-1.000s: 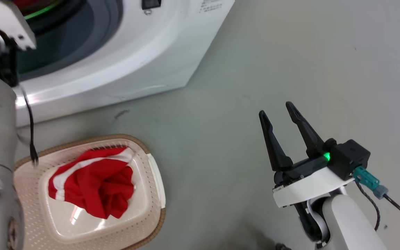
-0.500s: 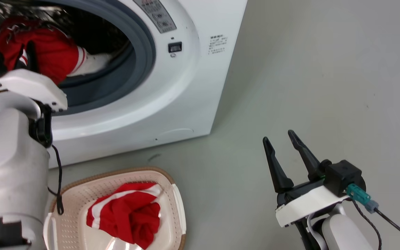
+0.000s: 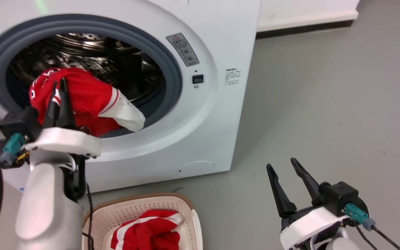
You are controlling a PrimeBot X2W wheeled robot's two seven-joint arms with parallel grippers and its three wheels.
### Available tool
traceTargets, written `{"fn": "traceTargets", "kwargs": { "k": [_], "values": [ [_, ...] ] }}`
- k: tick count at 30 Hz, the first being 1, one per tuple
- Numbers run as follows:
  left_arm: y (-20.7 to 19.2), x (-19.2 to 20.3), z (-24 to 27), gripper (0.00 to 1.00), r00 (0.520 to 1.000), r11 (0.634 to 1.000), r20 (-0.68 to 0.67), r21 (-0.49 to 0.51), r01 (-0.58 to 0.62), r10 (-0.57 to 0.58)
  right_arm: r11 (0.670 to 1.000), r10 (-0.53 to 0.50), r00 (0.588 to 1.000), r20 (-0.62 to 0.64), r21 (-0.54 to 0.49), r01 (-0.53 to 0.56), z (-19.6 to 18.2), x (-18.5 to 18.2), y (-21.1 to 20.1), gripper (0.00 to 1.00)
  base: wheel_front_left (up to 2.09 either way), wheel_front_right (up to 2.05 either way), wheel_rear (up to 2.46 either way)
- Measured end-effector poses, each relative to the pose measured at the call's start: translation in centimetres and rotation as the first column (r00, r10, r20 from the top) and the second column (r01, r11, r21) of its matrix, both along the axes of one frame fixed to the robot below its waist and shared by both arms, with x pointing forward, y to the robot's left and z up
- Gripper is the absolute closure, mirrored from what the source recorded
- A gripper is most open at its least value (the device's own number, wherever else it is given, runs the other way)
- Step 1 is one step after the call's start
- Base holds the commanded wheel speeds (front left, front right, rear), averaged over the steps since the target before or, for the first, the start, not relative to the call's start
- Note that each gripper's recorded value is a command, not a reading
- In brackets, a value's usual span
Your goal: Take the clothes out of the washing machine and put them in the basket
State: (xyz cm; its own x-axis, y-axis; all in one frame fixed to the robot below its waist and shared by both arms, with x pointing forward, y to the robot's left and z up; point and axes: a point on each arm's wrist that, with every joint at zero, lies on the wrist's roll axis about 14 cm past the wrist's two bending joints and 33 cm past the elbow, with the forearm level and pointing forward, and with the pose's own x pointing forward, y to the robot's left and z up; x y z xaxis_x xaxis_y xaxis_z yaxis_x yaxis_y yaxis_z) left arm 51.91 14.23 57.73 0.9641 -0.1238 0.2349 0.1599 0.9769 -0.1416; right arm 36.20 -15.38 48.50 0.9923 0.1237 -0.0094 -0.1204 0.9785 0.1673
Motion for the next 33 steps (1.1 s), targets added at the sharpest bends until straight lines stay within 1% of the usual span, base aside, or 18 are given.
{"fn": "traceTargets", "kwargs": {
  "k": [7, 10, 12, 18, 22, 26, 28, 33],
  "values": [
    [0.6, -5.4, 4.6, 1.00, 0.985, 0.999, 0.169, -0.028, -0.015, 0.019, 0.999, 0.050, 0.999, -0.001, 0.004, -0.050, 0.4, -0.4, 1.6, 0.00, 0.00, 0.00, 0.00],
    [0.7, -7.6, 5.1, 1.00, 0.983, 1.000, 0.182, -0.017, -0.020, 0.023, 0.998, 0.071, 0.997, -0.004, 0.001, -0.071, 0.5, -0.5, 2.3, 0.00, 0.00, 0.00, 0.00],
    [0.9, -8.8, 4.5, 1.00, 0.987, 1.000, 0.158, -0.007, -0.029, 0.030, 0.997, 0.082, 0.997, -0.001, 0.001, -0.082, 0.7, -0.4, 2.6, 0.00, 0.00, 0.00, 0.00],
    [0.4, -12.0, 0.2, 1.00, 1.000, 0.999, 0.011, -0.018, -0.029, 0.029, 0.995, 0.099, 0.995, -0.010, -0.006, -0.099, 0.5, 0.2, 3.1, 0.00, 0.00, 0.00, 0.00],
    [0.0, -13.5, -4.7, 1.00, 0.988, 1.000, -0.152, -0.023, -0.017, 0.013, 0.992, 0.129, 0.991, -0.038, -0.012, -0.130, -0.2, 0.9, 4.0, 0.00, 0.00, 0.00, 0.00],
    [0.1, -14.8, -10.1, 1.00, 0.948, 0.999, -0.319, -0.038, -0.034, 0.020, 0.988, 0.150, 0.988, -0.048, -0.027, -0.151, -0.6, 2.0, 4.6, 0.00, 0.00, 0.00, 0.00],
    [0.4, -15.4, -12.8, 1.00, 0.919, 0.997, -0.394, -0.058, -0.055, 0.027, 0.988, 0.153, 0.987, -0.052, -0.028, -0.154, -0.8, 2.6, 4.7, 0.00, 0.00, 0.00, 0.00],
    [0.4, -16.2, -19.3, 1.00, 0.832, 0.997, -0.555, -0.049, -0.064, 0.026, 0.985, 0.169, 0.981, -0.093, -0.024, -0.172, -2.3, 3.9, 5.2, 0.00, 0.00, 0.00, 0.00]
  ]
}}
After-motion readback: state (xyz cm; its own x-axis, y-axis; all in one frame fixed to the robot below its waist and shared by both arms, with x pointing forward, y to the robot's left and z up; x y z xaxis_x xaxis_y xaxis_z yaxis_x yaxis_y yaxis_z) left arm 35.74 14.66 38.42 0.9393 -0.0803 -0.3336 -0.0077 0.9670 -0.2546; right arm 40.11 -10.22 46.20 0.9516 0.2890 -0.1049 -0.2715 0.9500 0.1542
